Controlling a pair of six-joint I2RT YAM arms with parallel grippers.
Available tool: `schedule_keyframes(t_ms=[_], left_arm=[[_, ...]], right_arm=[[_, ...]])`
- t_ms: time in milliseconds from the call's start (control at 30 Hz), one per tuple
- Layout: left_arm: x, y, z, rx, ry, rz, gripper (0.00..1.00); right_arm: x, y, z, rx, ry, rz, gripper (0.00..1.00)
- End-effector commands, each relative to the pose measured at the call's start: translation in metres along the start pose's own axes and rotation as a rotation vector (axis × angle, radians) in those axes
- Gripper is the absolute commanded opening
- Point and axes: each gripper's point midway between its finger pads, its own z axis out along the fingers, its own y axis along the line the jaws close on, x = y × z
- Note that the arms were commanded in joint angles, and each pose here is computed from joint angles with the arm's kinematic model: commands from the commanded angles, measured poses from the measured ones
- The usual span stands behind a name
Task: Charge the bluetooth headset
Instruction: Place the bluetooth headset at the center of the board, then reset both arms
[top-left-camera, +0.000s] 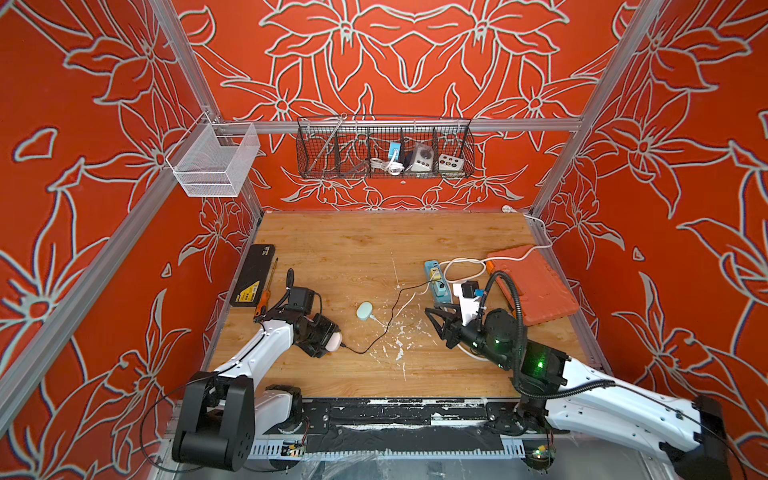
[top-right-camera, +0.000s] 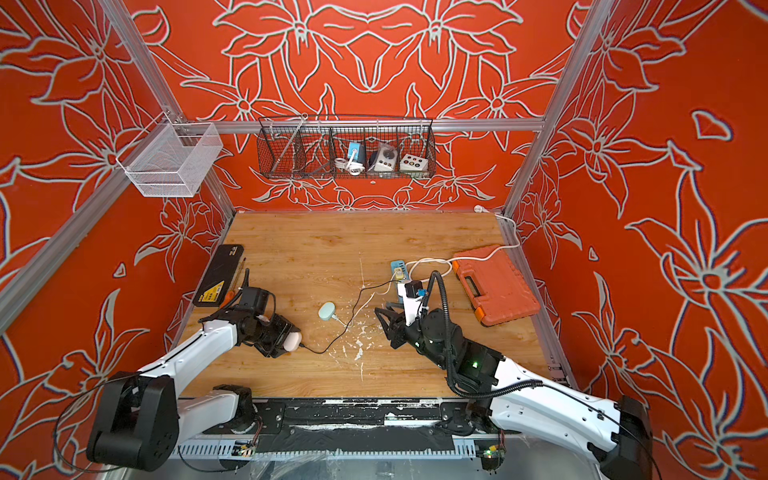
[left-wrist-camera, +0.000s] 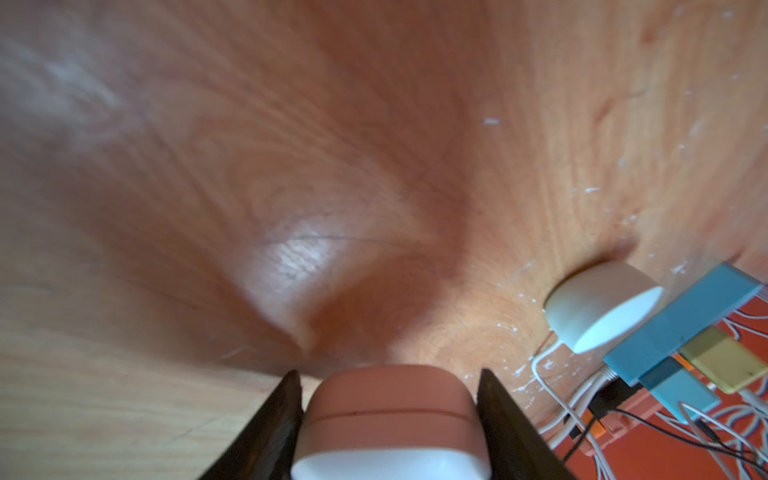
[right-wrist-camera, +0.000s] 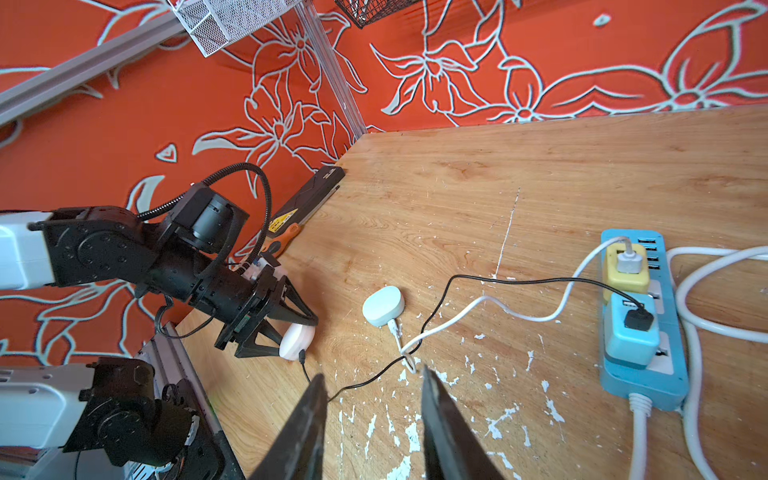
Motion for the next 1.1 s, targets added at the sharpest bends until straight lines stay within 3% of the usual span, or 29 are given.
schedule_keyframes(t_ms=[0,167,300,467,600,733,867,933,1067], left_arm=[[-0.003,0.005,0.004,-0.028,-0.020,0.021,0.49],[-0.006,0.004,0.000,-0.046,-0.040,0.038,0.67],[-0.008,0.002,-0.006,-0.061,-0.055,0.058,0.75],[-0.012,-0.009,-0.022,-0.044,-0.095,0.080,0.77],[-0.018,-0.027,-0.055,0.000,-0.187,0.149,0.80],[-0.030,-0.051,-0.098,0.046,-0.330,0.271,0.84],[-0.046,-0.072,-0.129,0.028,-0.449,0.389,0.99],[-0.052,-0.081,-0.137,0.010,-0.479,0.445,0.99],[-0.068,-0.104,-0.152,-0.002,-0.573,0.564,0.99]], right_arm=[[0.001,-0.005,-0.002,0.023,-0.010,0.013,0.39],[-0.003,-0.004,-0.002,0.025,-0.016,0.008,0.39],[-0.005,-0.003,-0.002,0.028,-0.014,-0.003,0.39],[-0.013,-0.002,-0.006,0.033,-0.023,-0.020,0.39],[-0.021,-0.007,-0.013,0.073,-0.022,-0.046,0.42],[-0.032,-0.025,-0.022,0.198,-0.004,-0.074,0.60],[-0.053,-0.061,-0.032,0.402,0.026,-0.098,0.75],[-0.062,-0.081,-0.035,0.479,0.040,-0.084,0.98],[-0.080,-0.138,-0.048,0.732,0.053,-0.074,0.98]])
